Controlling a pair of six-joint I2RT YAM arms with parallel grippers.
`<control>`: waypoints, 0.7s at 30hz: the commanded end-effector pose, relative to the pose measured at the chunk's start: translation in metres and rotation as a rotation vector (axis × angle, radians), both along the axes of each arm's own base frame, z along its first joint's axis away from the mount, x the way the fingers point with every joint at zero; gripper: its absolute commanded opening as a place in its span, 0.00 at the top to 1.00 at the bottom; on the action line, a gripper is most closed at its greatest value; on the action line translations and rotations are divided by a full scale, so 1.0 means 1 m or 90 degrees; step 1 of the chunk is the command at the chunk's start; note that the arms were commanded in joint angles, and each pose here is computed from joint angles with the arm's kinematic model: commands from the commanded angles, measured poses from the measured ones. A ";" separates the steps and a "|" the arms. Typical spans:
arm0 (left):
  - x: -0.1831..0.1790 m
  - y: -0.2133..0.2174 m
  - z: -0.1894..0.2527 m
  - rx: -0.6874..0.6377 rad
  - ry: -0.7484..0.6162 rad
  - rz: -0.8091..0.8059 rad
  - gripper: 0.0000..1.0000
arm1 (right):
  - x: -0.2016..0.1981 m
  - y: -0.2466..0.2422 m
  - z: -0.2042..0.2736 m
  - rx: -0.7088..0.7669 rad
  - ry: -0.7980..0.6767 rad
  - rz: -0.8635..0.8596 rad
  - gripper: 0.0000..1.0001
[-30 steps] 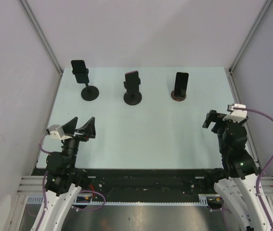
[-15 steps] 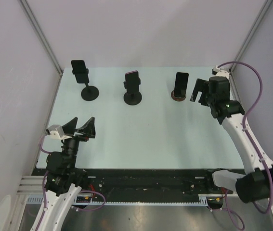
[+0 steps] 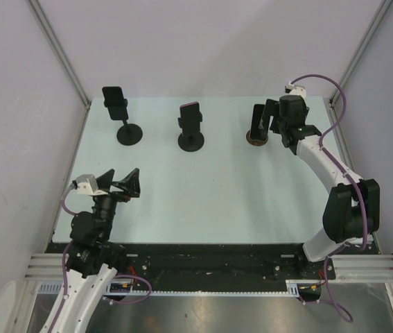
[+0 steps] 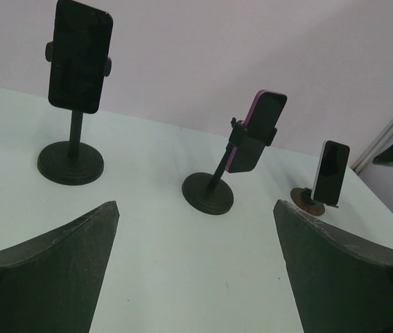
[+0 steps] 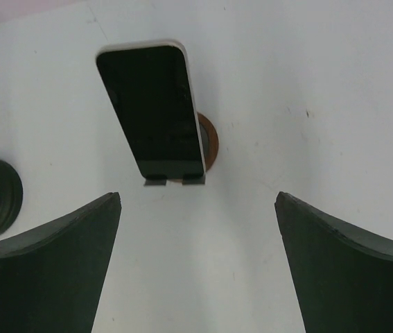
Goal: Remove the phone from the phone stand
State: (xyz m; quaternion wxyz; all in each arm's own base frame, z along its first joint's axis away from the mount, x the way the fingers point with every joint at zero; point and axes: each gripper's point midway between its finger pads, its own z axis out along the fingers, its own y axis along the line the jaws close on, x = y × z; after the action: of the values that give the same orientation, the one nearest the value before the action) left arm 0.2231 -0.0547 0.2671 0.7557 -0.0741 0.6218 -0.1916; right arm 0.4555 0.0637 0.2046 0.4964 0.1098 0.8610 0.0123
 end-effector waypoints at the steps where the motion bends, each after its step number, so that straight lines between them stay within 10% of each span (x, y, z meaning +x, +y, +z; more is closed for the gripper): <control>1: 0.005 0.003 0.007 0.015 0.009 0.011 0.00 | 0.049 0.011 0.048 0.005 -0.133 0.008 0.00; 21: 0.010 0.002 -0.001 0.023 0.030 0.014 0.00 | 0.129 0.028 0.018 -0.052 -0.103 -0.010 0.00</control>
State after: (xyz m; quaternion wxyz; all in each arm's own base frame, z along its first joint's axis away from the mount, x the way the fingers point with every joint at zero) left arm 0.2355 -0.0541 0.2463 0.7298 -0.0740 0.6584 -0.1686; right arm 0.5744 0.0956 0.2118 0.5603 0.0886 0.8235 0.0075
